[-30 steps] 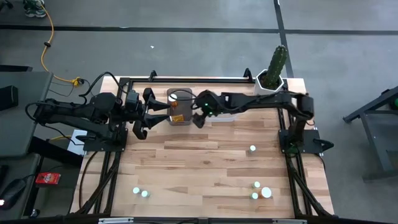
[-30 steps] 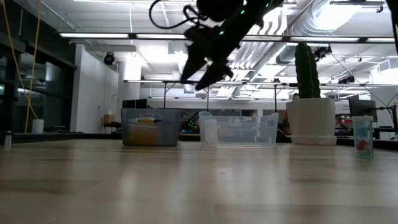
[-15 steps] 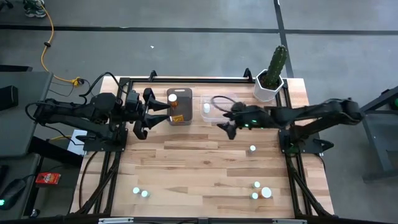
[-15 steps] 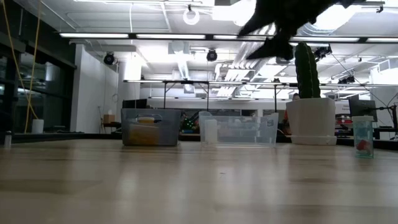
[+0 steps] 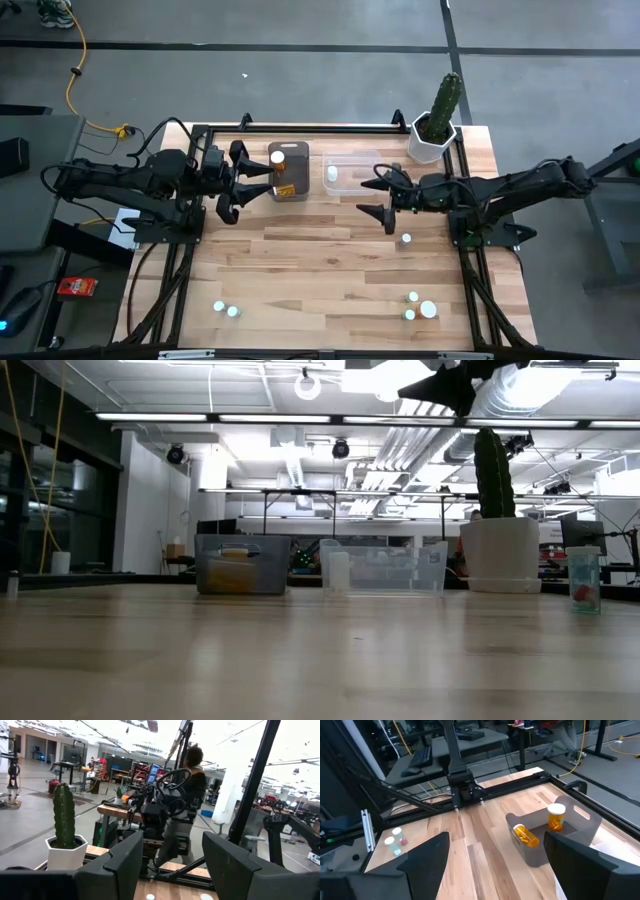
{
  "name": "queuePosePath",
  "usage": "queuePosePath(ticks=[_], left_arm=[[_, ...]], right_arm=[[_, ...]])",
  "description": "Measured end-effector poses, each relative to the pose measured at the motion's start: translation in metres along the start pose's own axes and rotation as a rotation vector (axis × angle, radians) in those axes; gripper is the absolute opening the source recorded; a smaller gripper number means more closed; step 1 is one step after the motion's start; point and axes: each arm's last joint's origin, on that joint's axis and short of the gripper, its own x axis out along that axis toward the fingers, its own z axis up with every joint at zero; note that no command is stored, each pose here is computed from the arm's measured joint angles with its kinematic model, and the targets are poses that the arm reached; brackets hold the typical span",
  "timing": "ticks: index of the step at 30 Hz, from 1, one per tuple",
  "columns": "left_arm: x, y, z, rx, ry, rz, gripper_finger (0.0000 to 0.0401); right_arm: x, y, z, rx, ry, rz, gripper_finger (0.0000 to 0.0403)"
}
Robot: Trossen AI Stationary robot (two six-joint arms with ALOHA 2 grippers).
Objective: Pick and place medicine bottles into bin by pill shape (circle, oval)
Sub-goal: Put the bottom green capsule bottle into the black bin
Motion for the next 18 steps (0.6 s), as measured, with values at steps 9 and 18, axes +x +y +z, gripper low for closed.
queuePosePath(ticks=[9,18], left_arm=[[0.0,0.0002,-0.0007,0.024,0.007,0.002,0.0195],[0.0003,0.002,-0.0098,0.019,0.095,0.028,0.0195]], right_arm=[[-0.0001,0.0002,-0.0001,-0.001,0.001,0.001,0.0317],[0.0,0.0002,-0.0002,0.025,0.001,0.002,0.0317]])
